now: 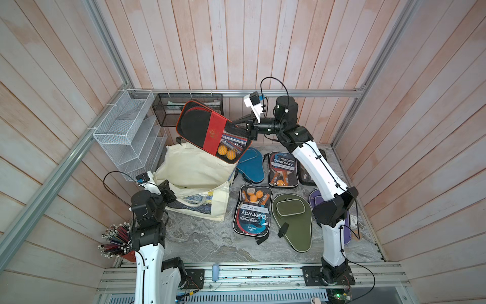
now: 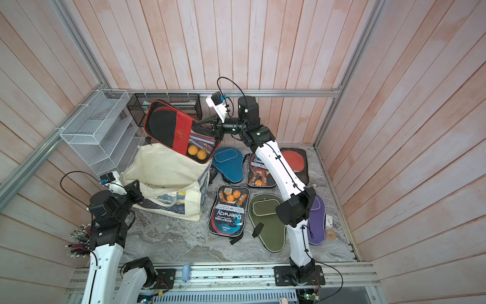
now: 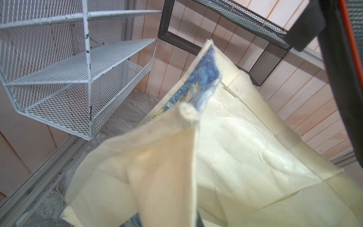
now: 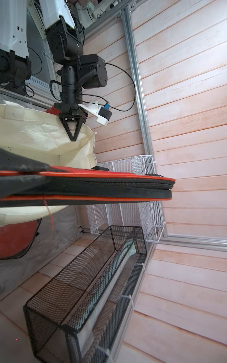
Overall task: Remove the ping pong set from the canvas bag
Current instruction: Pick up the ping pong set from the canvas bag, then place the ping pong set at the center of the board.
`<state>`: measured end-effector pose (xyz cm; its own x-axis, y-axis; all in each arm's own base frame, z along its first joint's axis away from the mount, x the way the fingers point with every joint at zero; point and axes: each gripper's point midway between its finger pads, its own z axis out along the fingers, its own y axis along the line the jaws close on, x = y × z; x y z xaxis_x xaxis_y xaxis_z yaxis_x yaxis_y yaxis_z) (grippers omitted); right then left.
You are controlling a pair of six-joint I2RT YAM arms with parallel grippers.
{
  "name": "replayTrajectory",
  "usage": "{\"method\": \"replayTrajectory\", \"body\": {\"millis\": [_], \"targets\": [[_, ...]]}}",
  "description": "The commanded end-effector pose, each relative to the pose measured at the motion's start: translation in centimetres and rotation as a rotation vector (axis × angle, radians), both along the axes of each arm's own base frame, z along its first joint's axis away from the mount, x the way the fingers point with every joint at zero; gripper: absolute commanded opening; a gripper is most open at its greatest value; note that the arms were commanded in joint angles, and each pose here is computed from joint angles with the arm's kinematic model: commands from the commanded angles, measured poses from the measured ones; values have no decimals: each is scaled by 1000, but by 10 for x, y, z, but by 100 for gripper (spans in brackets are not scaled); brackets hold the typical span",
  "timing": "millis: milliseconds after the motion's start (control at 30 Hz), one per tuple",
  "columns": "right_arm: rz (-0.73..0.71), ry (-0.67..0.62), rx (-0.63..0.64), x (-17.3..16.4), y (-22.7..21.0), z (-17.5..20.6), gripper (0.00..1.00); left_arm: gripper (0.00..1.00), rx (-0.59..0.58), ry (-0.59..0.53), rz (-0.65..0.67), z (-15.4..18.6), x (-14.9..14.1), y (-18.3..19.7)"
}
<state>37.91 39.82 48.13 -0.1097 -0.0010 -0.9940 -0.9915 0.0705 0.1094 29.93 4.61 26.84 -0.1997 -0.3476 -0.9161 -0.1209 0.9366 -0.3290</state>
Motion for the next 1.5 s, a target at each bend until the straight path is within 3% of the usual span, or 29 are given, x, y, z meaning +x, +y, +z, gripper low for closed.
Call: {"method": "replayTrajectory", "body": {"millis": [0,367,633,867,1267,1467], "targets": [[-63,-194,107,-18,-37,70,0,0,21,-58,6,17,1,2],[-333,-154,53,14,-129,53,0,0,88,-194,26,93,5,7],[-446,-77,38,12,-170,16,0,0,116,-340,-65,164,25,-3],[-455,36,-15,2,-174,-40,0,0,86,-478,-179,222,35,-20],[-437,169,-55,-11,-173,-93,0,0,97,-595,-242,269,41,-33],[-292,215,-130,-37,-117,-124,0,0,132,-618,-239,282,48,-33]]}}
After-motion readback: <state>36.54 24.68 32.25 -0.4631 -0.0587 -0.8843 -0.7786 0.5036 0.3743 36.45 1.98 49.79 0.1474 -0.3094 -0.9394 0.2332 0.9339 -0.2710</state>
